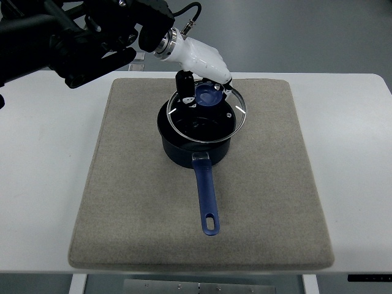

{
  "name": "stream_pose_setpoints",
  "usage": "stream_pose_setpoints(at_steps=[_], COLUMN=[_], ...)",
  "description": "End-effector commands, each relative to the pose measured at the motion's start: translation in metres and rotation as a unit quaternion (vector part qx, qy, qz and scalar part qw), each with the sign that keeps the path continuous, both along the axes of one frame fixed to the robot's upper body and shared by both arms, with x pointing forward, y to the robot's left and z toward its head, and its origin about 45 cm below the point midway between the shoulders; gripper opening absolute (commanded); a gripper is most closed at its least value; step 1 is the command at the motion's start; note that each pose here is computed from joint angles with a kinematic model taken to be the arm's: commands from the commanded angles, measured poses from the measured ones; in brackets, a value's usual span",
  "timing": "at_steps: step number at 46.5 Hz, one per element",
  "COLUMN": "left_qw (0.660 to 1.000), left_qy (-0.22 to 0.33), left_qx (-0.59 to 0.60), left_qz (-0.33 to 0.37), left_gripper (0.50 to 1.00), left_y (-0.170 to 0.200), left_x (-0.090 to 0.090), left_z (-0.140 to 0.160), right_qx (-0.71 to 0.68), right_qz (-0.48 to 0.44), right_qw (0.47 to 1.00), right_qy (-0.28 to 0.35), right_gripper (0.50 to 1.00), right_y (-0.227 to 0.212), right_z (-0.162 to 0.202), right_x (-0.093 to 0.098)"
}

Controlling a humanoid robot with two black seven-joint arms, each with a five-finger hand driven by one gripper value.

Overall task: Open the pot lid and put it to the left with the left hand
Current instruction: 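Lift the glass lid off the saucepan with the left hand, then carry the lid beside the saucepan and lower it onto the mat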

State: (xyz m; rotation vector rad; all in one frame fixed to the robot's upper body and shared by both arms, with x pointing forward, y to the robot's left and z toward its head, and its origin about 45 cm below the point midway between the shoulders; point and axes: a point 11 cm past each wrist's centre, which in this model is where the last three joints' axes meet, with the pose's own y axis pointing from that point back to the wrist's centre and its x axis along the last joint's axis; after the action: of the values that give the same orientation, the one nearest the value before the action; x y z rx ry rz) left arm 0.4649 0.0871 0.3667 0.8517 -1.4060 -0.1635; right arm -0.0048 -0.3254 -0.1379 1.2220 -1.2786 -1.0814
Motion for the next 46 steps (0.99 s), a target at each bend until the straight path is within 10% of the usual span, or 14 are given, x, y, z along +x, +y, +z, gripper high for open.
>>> stream_pose_setpoints(at_steps=[1, 29, 46], left_qw=[1.000, 0.993, 0.989], left_qy=[-0.005, -0.050, -0.035], left_qx=[-0.005, -0.014, 0.006], left_qz=[0.015, 0.111, 0.143], left_gripper=[0.500, 0.500, 0.500], left_y=[0.007, 0.100, 0.159], left_x=[0.006, 0.033, 0.019], left_z=[0.006, 0.043, 0.032], right_qx=[0.000, 0.000, 0.000], right_qz=[0.000, 0.000, 0.000], right_qw=[1.000, 1.000, 1.000], right_qy=[0.001, 0.001, 0.000], right_gripper=[0.917, 0.917, 0.917], right_y=[0.000, 0.000, 0.000], right_z=[0.000, 0.000, 0.000], right_x=[-0.001, -0.001, 0.000])
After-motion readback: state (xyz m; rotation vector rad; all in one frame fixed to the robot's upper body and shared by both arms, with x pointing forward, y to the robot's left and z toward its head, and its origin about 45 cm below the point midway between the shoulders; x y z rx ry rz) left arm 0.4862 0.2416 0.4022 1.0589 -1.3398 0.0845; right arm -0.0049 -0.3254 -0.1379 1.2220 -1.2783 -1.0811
